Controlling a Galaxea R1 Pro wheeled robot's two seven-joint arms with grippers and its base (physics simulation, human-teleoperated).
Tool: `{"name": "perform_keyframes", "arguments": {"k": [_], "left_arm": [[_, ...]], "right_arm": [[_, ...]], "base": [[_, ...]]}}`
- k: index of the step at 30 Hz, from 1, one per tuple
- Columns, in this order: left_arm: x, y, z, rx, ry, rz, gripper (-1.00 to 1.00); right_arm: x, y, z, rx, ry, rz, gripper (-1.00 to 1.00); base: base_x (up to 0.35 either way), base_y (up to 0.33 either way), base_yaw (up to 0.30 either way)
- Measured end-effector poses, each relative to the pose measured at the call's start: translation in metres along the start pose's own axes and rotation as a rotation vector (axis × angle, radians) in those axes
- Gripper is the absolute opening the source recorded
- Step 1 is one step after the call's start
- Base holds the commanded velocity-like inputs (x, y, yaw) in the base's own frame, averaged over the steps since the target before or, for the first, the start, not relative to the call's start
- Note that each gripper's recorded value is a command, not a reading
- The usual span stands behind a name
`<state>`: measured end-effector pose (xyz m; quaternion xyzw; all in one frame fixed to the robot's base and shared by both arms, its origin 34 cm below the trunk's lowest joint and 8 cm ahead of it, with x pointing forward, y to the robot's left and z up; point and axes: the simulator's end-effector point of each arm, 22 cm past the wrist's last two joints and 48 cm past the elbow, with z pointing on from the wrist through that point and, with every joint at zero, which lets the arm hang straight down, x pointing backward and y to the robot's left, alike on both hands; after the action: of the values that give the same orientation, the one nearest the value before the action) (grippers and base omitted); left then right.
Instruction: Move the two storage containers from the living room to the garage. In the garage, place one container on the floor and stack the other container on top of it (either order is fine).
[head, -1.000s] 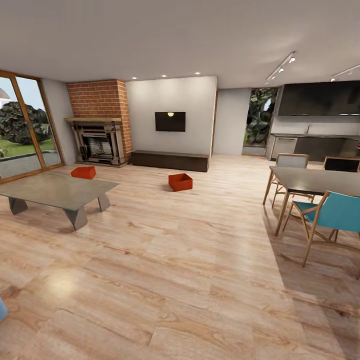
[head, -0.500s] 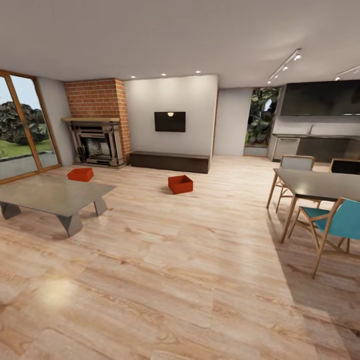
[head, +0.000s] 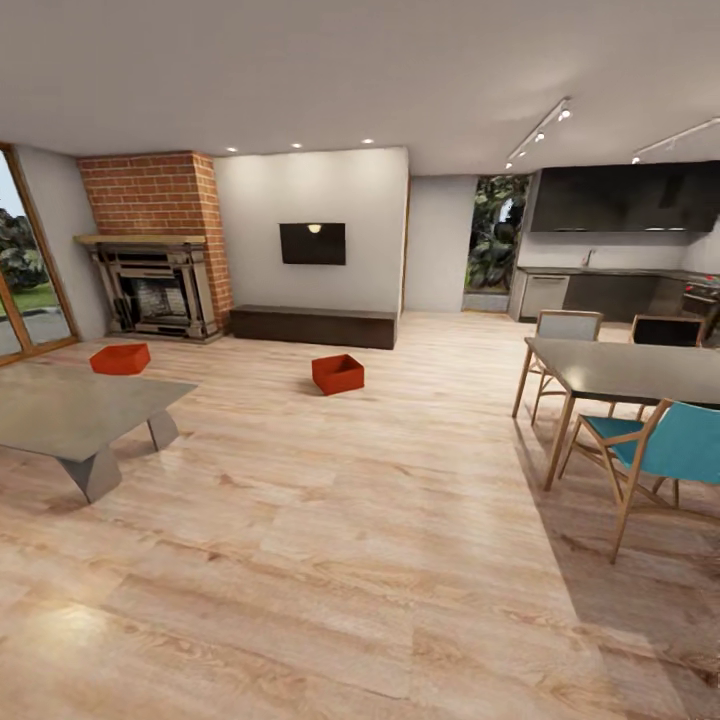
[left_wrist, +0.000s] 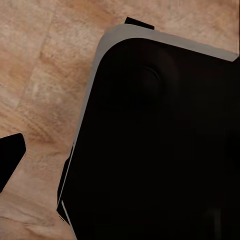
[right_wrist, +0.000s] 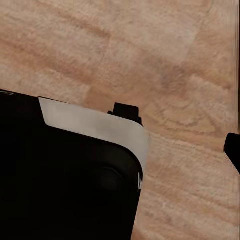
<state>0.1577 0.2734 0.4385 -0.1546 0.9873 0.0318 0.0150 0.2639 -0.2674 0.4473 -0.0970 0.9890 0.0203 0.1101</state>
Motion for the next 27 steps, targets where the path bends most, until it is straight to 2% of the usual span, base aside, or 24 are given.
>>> {"name": "perform_keyframes", "arguments": {"k": [6, 27], "left_arm": [[0.0003, -0.0005, 0.0, 0.001, 0.0, 0.0, 1.0], [0.0003, -0.0004, 0.0, 0.001, 0.0, 0.0, 1.0]], "right_arm": [[0.0003, -0.0009, -0.0001, 0.001, 0.001, -0.001, 1.0], [0.002, -0.0016, -0.0002, 0.001, 0.008, -0.014, 1.0]], "base": [[0.328, 0.0, -0.135], [0.327, 0.0, -0.004]]}}
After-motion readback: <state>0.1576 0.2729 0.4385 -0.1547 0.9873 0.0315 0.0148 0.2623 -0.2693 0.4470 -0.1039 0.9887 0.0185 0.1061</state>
